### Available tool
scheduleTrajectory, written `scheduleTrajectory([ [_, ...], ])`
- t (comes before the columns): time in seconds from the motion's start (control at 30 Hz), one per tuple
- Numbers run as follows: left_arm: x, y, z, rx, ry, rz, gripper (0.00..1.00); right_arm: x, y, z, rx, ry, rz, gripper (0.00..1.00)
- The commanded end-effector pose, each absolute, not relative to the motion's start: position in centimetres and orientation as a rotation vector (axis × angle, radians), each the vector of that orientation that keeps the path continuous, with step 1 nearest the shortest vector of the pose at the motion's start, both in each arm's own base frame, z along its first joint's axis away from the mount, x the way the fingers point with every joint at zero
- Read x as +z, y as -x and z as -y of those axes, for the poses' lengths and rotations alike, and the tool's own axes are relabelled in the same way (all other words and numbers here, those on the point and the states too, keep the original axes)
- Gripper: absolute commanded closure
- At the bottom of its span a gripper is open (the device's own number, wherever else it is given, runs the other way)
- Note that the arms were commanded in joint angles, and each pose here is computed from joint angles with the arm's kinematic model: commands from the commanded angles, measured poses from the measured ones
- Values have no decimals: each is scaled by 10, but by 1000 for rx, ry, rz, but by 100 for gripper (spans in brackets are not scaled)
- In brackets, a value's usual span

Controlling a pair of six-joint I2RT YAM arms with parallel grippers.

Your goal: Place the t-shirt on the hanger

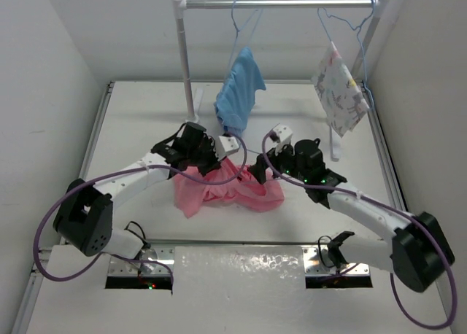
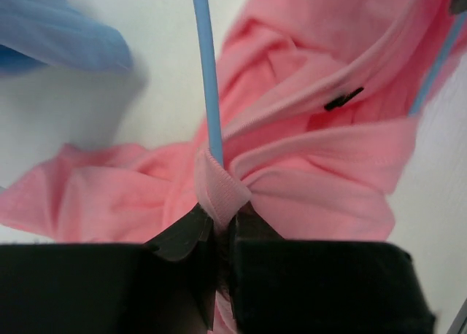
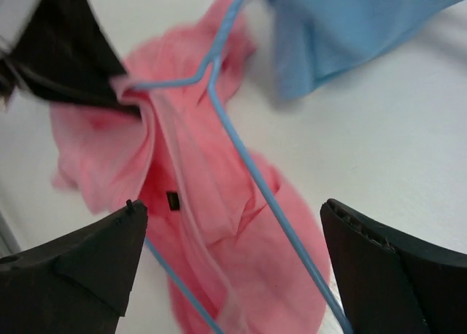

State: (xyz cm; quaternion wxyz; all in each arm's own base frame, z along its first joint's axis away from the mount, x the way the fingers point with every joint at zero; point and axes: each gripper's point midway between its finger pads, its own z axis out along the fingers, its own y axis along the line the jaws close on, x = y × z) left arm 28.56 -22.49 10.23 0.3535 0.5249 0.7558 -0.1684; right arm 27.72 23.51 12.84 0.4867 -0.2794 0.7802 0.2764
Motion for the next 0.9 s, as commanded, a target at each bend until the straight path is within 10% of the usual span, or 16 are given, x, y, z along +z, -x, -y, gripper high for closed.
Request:
scheduleTrajectory([
  [0.0,137,-310,233,-439,-1179,-1963,100,187,-300,-211,598,329,-1822,1],
  [0.2,136,-323,231,-401,-1066,-2023,100,208,-290,-175,517,157,-1767,4],
  [0.47,139,-321,231,-417,-1053,-2016,100,170,-277,-167,588,21,-1769,57],
  [0.87,141,-314,234,-450,-1067,-1999,100,82,-315,-222,711,-31,-1984,47],
])
